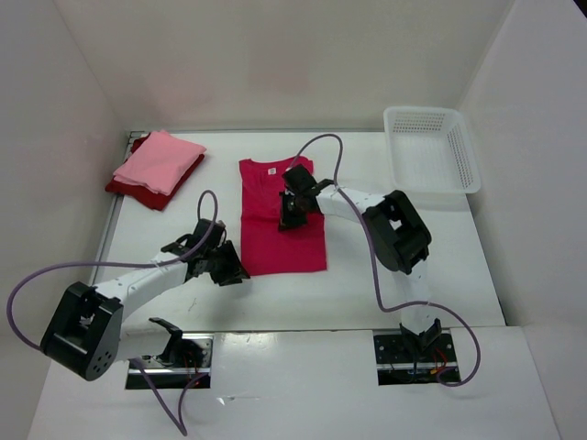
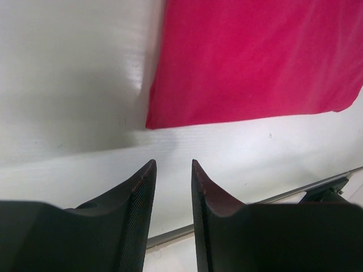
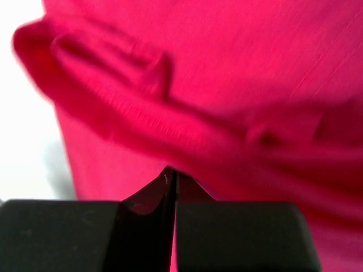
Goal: Fold and stack the t-shirts
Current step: Fold the folded rectangular tshirt in 1/3 of the way
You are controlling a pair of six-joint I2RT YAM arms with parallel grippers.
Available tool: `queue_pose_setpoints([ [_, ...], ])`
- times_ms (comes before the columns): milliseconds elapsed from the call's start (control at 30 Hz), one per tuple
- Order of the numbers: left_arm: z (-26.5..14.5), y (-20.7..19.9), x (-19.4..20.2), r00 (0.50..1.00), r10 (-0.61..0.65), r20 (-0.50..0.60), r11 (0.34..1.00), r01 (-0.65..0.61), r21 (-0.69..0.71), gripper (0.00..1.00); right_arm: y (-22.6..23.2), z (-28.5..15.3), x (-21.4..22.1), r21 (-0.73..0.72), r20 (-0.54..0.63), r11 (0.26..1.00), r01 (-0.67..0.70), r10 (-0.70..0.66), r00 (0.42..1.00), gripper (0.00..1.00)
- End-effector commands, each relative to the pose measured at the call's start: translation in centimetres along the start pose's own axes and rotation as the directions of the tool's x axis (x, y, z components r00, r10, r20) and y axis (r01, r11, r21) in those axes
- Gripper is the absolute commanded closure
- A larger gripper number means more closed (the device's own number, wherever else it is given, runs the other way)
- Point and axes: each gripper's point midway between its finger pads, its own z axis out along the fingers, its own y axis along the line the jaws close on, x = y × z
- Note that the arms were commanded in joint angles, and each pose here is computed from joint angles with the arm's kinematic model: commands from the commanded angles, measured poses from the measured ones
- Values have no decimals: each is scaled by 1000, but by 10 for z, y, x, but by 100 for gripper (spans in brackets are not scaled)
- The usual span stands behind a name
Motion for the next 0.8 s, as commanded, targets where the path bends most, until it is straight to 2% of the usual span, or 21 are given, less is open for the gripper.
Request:
queue_pose_setpoints([
  [0, -6, -5, 0, 999, -40, 22, 999, 39, 38, 61, -3, 2, -35, 16, 64, 1000, 11, -12, 998, 100],
  [33, -8, -7, -1, 999, -37, 31, 998, 36, 48, 61, 3, -2, -49, 10, 107, 1000, 18, -19, 994, 100],
  [133, -7, -3, 2, 999, -40, 23, 998, 39, 39, 58, 1, 7, -60, 11, 117, 1000, 10, -11, 993, 100],
  [300, 1, 3, 5, 999, -39, 0, 999, 39, 10, 57, -7, 24, -51, 21, 73, 1000, 2, -4, 997, 100],
  [500, 12, 4, -3, 999, -53, 8, 998, 53, -15, 56, -2, 11, -52, -14, 86, 1000, -16, 17, 996, 100],
  [600, 10, 2, -17, 994, -89, 60, 996, 90, -13, 56, -7, 7, -48, -32, 43, 999, -38, 39, 998, 100],
  [633, 6, 2, -23, 991, -112, 79, 994, 112, -3, 56, -1, -9, -55, -58, 56, 998, -39, 42, 998, 100],
  [700, 4, 5, -25, 986, -134, 100, 991, 135, -3, 56, 6, -26, -47, -96, 48, 995, -32, 37, 998, 90],
  [733, 1, 7, -29, 979, -164, 123, 986, 165, 3, 56, 19, -49, -52, -132, 79, 991, -16, 26, 996, 86],
  [767, 0, 10, -33, 974, -177, 139, 984, 177, 11, 56, 15, -54, -39, -133, 56, 991, -22, 29, 998, 83],
])
